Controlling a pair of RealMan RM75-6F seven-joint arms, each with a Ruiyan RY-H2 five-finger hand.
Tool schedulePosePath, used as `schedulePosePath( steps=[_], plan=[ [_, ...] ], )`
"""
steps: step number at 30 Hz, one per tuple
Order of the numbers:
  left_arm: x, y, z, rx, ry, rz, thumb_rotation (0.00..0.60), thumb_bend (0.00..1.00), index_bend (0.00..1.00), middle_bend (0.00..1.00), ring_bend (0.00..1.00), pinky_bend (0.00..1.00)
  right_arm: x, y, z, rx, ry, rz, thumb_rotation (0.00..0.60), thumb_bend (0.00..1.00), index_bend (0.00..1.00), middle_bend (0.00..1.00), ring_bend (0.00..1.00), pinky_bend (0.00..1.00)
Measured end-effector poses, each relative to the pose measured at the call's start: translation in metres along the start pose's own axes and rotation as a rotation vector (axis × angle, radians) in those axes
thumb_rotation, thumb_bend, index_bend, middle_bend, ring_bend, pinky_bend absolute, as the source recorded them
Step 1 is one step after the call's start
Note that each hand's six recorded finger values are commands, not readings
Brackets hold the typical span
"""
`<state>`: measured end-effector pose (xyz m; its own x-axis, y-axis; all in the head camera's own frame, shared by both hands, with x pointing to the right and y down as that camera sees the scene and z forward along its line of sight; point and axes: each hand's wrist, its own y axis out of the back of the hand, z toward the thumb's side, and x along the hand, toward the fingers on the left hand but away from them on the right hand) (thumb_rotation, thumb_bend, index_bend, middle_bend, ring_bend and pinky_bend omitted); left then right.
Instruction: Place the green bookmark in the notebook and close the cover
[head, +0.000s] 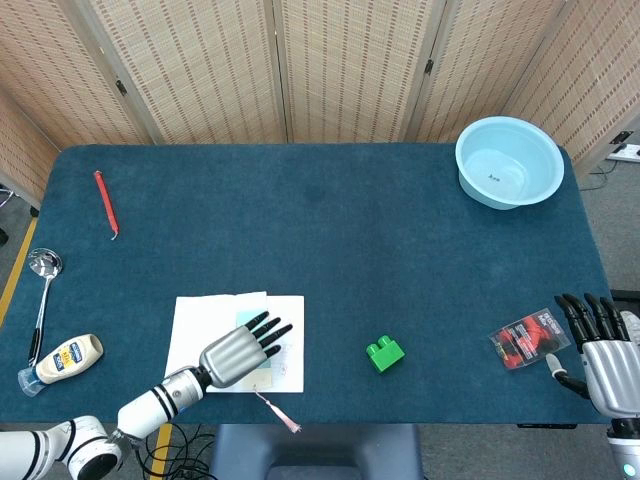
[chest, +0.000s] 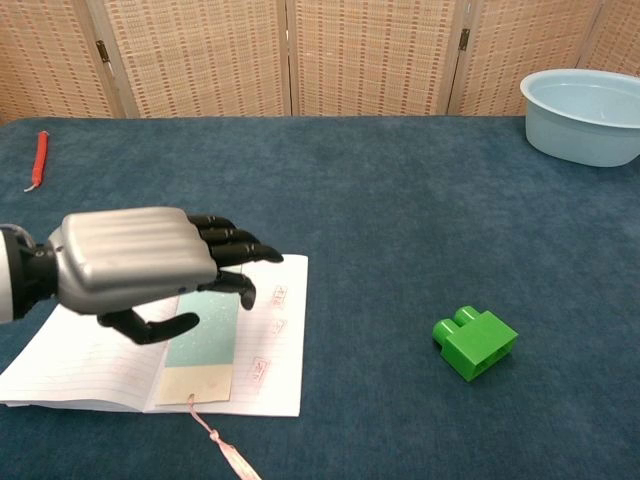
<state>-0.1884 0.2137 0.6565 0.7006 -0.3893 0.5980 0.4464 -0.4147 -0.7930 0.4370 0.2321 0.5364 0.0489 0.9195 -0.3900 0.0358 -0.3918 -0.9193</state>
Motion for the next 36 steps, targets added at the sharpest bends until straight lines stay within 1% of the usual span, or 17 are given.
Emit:
schedulePosePath(
  steps=[4, 8, 13, 20, 23, 27, 36],
  plan=[
    [0.013, 0.003, -0.029, -0.068, 0.083, 0.008, 0.578, 0.59, 0.25, 0.0, 0.0, 0.12, 0.001, 0.0, 0.0, 0.0, 0.0, 0.0, 0.6, 0.23, 0.11, 0.12, 0.0, 0.05],
    [0.027, 0.0, -0.054, -0.12, 0.154, 0.0, 0.573, 0.59, 0.24, 0.0, 0.0, 0.12, 0.002, 0.0, 0.001, 0.001, 0.002, 0.0, 0.6, 0.23, 0.11, 0.12, 0.0, 0.05],
    [0.041, -0.009, -0.08, -0.172, 0.23, -0.035, 0.541, 0.59, 0.23, 0.0, 0.0, 0.12, 0.004, 0.002, 0.0, 0.003, -0.001, -0.004, 0.6, 0.23, 0.11, 0.12, 0.0, 0.05],
    [0.054, -0.028, -0.105, -0.207, 0.32, -0.1, 0.537, 0.59, 0.22, 0.0, 0.0, 0.12, 0.006, 0.002, -0.002, 0.002, -0.01, -0.004, 0.6, 0.23, 0.11, 0.12, 0.0, 0.05],
    [0.057, -0.036, -0.111, -0.21, 0.342, -0.133, 0.537, 0.59, 0.23, 0.0, 0.0, 0.12, 0.006, 0.002, -0.003, 0.002, -0.014, -0.002, 0.6, 0.23, 0.11, 0.12, 0.0, 0.05],
    [0.057, -0.045, -0.11, -0.194, 0.345, -0.171, 0.533, 0.59, 0.24, 0.0, 0.0, 0.12, 0.005, 0.001, -0.003, 0.001, -0.012, 0.001, 0.6, 0.23, 0.11, 0.12, 0.0, 0.05],
    [0.05, -0.049, -0.107, -0.176, 0.341, -0.188, 0.532, 0.59, 0.25, 0.0, 0.0, 0.12, 0.004, -0.001, -0.002, -0.001, -0.008, 0.005, 0.6, 0.23, 0.11, 0.12, 0.0, 0.05]
  ],
)
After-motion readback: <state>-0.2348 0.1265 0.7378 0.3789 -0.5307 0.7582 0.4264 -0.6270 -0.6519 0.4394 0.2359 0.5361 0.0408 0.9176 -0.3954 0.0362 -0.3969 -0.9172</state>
